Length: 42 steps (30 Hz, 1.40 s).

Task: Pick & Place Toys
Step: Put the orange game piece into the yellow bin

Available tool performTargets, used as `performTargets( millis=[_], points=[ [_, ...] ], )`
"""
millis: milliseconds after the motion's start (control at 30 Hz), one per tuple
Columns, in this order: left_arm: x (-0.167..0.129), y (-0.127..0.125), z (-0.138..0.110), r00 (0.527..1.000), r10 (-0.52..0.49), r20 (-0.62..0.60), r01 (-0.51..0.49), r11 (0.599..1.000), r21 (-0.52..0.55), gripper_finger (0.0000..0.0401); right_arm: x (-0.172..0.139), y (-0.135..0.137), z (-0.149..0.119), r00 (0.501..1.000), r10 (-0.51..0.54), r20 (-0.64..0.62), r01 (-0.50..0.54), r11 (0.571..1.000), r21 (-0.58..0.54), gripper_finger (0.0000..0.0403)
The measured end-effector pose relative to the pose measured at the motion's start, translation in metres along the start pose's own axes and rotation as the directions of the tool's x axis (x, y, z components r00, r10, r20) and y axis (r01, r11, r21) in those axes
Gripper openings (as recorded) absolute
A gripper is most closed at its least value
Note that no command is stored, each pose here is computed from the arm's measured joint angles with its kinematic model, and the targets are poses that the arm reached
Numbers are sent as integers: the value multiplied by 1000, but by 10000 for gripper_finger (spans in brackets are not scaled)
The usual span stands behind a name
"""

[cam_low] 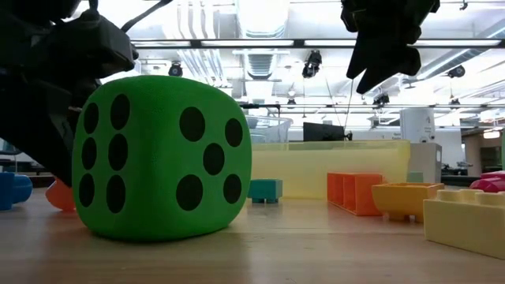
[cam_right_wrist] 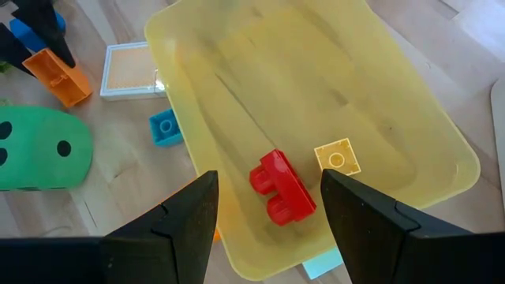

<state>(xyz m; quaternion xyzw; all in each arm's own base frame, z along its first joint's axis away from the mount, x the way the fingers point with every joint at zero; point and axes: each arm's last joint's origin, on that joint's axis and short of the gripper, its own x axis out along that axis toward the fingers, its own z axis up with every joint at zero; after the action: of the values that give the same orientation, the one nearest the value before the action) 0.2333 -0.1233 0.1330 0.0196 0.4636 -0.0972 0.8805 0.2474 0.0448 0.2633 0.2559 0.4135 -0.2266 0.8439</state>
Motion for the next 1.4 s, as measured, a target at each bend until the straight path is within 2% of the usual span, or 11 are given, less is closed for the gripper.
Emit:
performTargets(
  millis=[67, 400, 733, 900, 1000, 1133, 1400],
  points=[
    [0, 0, 0, 1000, -2, 0, 2, 1000, 0, 122, 0, 0, 0, 1000, 0, 0, 0, 1000, 0, 221],
    [-5, -1, 5, 1000, -12, -10, 11, 999, -43, 127, 0, 0, 0, 1000, -1, -2, 1, 1000, -1, 221],
    [-39, -3, 29, 995, 19, -102, -23, 999, -39, 123, -1, -1, 0, 1000, -3, -2, 3, 1000, -17, 221],
    [-62, 2, 46, 996, 69, -48, -72, 996, -58, 123, -3, -1, -1, 999, -24, 35, 23, 1000, 21, 221],
    [-74, 13, 55, 993, 114, 12, -112, 987, -112, 123, -12, 0, -2, 995, -33, 94, 27, 998, 59, 221],
    [-83, 40, 67, 984, 159, 79, -134, 956, -263, 123, -24, 1, -4, 989, -18, 147, 6, 997, 82, 221],
    [-83, 110, 96, 966, 104, 238, 15, 893, -449, 123, -37, 2, -8, 985, 26, 169, -43, 994, 101, 221]
  ],
)
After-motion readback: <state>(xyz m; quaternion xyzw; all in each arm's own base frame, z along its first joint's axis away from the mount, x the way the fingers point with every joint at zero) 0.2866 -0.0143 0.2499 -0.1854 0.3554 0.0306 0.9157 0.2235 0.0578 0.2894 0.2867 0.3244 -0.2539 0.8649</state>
